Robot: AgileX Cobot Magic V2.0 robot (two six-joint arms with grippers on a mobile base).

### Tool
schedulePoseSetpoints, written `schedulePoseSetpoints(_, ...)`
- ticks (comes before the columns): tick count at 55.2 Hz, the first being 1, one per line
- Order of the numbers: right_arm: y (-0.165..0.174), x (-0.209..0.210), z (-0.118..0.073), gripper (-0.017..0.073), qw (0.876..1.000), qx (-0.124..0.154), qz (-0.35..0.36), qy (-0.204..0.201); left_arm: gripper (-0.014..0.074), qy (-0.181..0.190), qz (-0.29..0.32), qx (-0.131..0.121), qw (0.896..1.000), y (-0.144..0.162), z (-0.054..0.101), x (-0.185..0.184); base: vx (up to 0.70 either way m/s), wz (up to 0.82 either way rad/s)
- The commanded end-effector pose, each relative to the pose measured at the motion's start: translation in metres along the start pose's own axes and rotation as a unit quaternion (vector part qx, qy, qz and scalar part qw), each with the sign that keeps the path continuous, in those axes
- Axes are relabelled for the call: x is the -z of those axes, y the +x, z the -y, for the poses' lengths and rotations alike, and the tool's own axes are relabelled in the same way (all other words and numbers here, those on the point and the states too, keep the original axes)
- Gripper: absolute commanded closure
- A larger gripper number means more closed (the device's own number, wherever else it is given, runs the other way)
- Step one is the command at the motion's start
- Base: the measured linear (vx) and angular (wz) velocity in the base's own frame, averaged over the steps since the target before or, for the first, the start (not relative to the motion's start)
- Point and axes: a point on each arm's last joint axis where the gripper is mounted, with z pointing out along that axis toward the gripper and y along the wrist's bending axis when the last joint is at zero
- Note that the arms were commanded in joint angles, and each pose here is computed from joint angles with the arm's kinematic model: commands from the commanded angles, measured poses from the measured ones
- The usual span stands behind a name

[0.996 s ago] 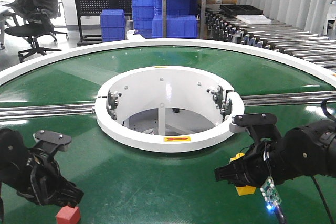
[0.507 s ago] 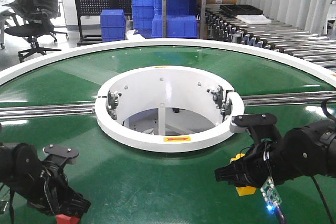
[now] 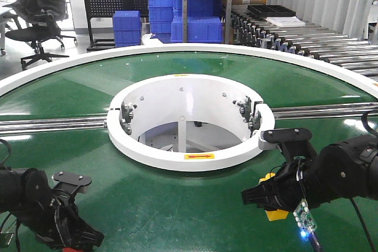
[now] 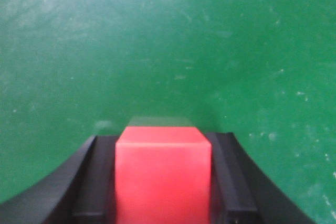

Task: Pick red and yellow blocks into blue bin
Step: 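Lower the left gripper over the red cube and close on it, then lift the red cube and yellow brick off the belt with both grippers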

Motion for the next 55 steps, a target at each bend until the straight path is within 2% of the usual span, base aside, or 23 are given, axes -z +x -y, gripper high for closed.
schedulePoseSetpoints(1,-0.016,0.020,0.000,0.0569,0.998,0.009,0.061,-0.002,0.0604,0.002,0.049,0.007,0.999,-0.015,0.004,0.026,0.00,0.00)
schedulePoseSetpoints(8,-0.016,0.020,0.000,0.0569,0.998,0.009,0.057,-0.001,0.0602,0.007,0.072,0.013,0.997,-0.018,0.007,0.043,0.00,0.00)
schedulePoseSetpoints(15,-0.016,0.026,0.000,0.0569,0.998,0.009,0.063,-0.002,0.0600,-0.001,0.138,0.010,0.990,-0.024,0.009,0.080,0.00,0.00)
schedulePoseSetpoints(24,-0.021,0.056,0.001,0.0569,0.995,0.019,0.103,-0.004,0.0597,-0.003,0.235,0.014,0.972,-0.024,0.016,0.148,0.00,0.00)
schedulePoseSetpoints(34,-0.021,0.109,0.001,0.0569,0.985,0.038,0.170,-0.006,0.0595,-0.006,0.324,0.003,0.946,-0.004,0.027,0.226,0.00,0.00)
schedulePoseSetpoints(38,-0.017,0.134,0.002,0.0569,0.977,0.049,0.207,-0.006,0.0595,-0.001,0.362,0.003,0.932,0.012,0.033,0.257,0.00,0.00)
schedulePoseSetpoints(43,-0.003,0.157,0.003,0.0569,0.964,0.047,0.262,-0.013,0.0594,-0.002,0.428,0.008,0.904,0.039,0.039,0.285,0.00,0.00)
schedulePoseSetpoints(49,0.027,0.174,0.006,0.0569,0.946,0.045,0.320,-0.018,0.0594,-0.017,0.482,0.008,0.876,0.078,0.042,0.296,0.00,0.00)
schedulePoseSetpoints(55,0.058,0.184,0.009,0.0569,0.934,0.045,0.353,-0.020,0.0594,-0.031,0.526,0.015,0.850,0.122,0.043,0.292,0.00,0.00)
